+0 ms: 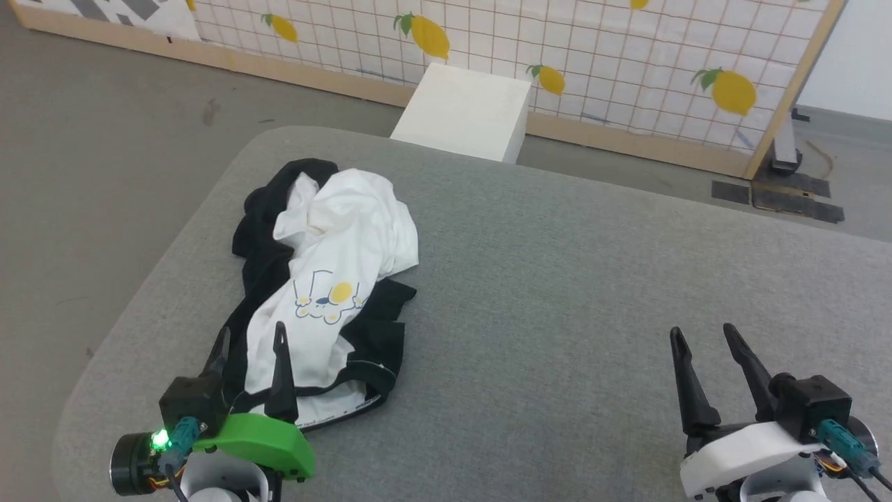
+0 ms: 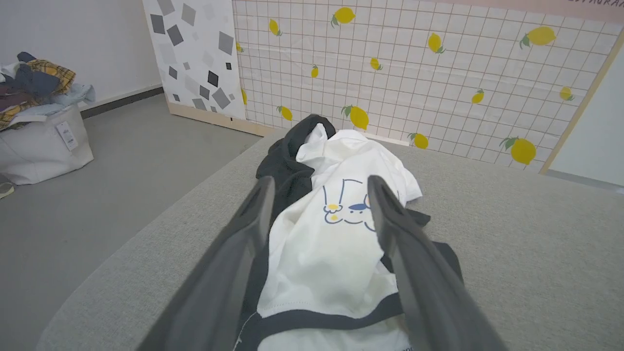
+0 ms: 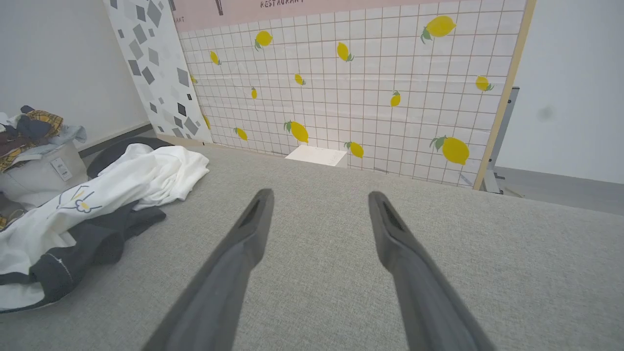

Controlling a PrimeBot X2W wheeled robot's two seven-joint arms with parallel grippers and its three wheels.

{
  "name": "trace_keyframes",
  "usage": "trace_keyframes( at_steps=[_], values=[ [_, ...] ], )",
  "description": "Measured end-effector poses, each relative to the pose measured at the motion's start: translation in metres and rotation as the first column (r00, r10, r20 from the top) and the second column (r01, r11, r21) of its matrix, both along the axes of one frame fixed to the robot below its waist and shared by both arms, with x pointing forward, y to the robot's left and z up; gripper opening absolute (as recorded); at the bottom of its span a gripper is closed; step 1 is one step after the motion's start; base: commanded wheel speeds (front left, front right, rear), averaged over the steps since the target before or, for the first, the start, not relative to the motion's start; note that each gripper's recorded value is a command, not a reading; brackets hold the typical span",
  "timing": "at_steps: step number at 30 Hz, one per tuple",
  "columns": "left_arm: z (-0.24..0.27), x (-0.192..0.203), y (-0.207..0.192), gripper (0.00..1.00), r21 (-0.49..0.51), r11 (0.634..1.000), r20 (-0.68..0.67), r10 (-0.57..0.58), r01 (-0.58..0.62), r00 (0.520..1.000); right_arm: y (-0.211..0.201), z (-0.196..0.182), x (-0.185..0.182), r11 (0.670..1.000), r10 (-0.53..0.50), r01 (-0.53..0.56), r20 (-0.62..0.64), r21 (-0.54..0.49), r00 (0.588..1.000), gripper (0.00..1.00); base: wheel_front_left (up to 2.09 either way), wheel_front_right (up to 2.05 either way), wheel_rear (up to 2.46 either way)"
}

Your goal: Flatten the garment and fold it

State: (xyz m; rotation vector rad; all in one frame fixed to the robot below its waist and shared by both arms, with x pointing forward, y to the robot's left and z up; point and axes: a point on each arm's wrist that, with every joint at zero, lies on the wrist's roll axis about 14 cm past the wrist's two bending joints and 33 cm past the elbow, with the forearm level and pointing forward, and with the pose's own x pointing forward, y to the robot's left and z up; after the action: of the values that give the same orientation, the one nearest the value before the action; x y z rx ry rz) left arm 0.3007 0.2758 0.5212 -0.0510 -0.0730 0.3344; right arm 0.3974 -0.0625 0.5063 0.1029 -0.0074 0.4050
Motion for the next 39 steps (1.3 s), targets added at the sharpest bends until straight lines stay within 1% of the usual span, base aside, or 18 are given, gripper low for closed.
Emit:
trace_keyframes(
  at_steps=[16, 32, 39],
  values=[
    [-0.005, -0.019, 0.018, 1.00, -0.023, 0.997, 0.010, 0.079, -0.079, 0.997, 0.020, -0.008, 0.002, 0.998, 0.052, -0.052, -0.012, 0.021, 0.999, 1.00, 0.00, 0.00, 0.00],
    [-0.002, -0.042, 0.034, 1.00, -0.018, 0.989, 0.040, 0.150, -0.150, 0.988, 0.039, -0.005, -0.001, 0.994, 0.107, -0.108, 0.011, 0.025, 0.994, 1.00, 0.00, 0.00, 0.00],
    [-0.007, -0.053, 0.040, 1.00, -0.019, 0.983, 0.033, 0.181, -0.181, 0.983, 0.047, -0.007, -0.001, 0.991, 0.128, -0.129, 0.013, 0.028, 0.992, 1.00, 0.00, 0.00, 0.00]
  ],
)
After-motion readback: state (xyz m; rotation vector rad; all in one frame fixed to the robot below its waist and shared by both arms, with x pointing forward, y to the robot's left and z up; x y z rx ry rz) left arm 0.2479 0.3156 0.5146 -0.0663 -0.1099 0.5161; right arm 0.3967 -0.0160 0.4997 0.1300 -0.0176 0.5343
